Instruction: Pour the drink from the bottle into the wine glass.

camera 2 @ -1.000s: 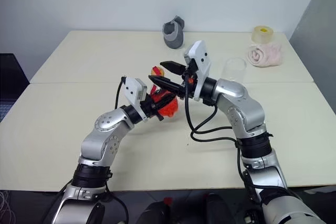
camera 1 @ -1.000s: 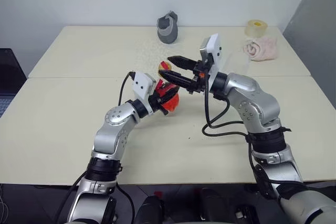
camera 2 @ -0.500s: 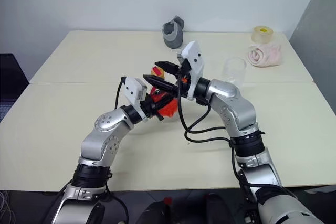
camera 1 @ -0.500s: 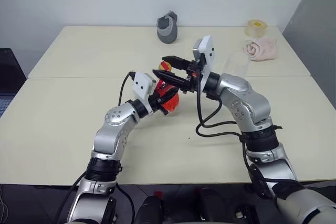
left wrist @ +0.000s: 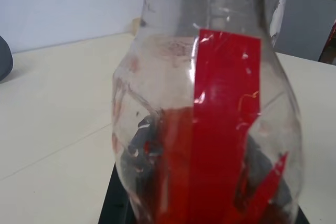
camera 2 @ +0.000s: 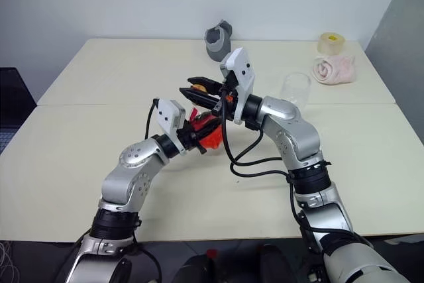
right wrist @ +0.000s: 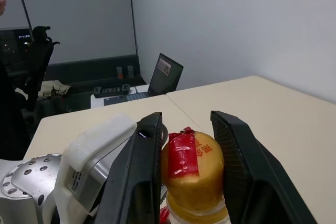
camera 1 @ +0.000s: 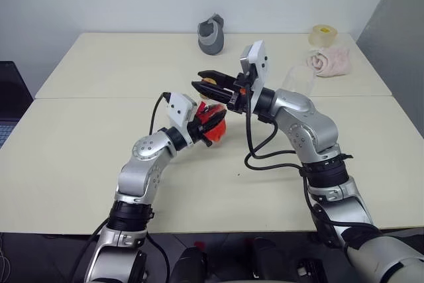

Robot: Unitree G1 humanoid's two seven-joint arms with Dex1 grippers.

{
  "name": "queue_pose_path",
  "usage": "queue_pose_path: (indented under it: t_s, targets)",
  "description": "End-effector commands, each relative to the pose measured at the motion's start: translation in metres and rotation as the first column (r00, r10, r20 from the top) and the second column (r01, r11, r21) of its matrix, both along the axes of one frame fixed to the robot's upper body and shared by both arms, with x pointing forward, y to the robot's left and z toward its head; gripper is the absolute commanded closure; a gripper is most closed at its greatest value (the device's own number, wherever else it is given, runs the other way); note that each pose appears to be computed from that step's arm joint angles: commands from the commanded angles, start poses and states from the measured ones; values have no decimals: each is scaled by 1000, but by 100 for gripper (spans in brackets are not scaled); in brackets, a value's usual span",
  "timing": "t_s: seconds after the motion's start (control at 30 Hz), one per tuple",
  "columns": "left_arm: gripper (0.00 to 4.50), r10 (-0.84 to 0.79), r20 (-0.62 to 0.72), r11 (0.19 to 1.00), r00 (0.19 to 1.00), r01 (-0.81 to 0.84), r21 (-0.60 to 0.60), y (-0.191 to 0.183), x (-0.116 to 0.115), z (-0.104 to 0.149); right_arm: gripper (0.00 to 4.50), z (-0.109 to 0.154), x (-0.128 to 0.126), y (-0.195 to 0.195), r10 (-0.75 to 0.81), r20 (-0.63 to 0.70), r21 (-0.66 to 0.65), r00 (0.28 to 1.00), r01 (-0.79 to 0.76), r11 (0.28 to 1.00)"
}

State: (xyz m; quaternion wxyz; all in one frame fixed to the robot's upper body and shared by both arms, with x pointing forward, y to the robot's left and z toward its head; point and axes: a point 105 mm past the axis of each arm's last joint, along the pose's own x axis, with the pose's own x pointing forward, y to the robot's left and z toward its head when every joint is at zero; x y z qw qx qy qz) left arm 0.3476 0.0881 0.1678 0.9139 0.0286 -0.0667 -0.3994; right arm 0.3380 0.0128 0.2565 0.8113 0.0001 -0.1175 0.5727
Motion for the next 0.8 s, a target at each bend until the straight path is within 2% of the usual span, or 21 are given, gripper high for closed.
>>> queue_pose_path:
  t_s: [0.03,0.2,0.4,0.5,0.6,0.8]
  targets:
    - [351,-30,70,999,997,31,-10,-5,-9,18,337,27,-6,-6,1,86,32,996,-4,999]
    - [351,-44,58,999,997,43,12,1,-18,13,337,27,-10,-32,-28,106,-24,994,31,999]
    - [351,-71,13,996,997,70,45,9,-39,-1,337,5,-27,-67,-85,61,-100,994,91,991]
    - [351,-83,2,995,997,83,52,11,-48,-4,337,-20,-35,-86,-164,11,-145,986,163,976]
    - [351,-89,15,995,996,88,55,9,-50,-2,337,-55,-38,-111,-308,-53,-179,950,294,939]
    - [351,-72,24,997,997,71,31,4,-41,3,337,-121,-30,-148,-637,-80,-230,767,607,761]
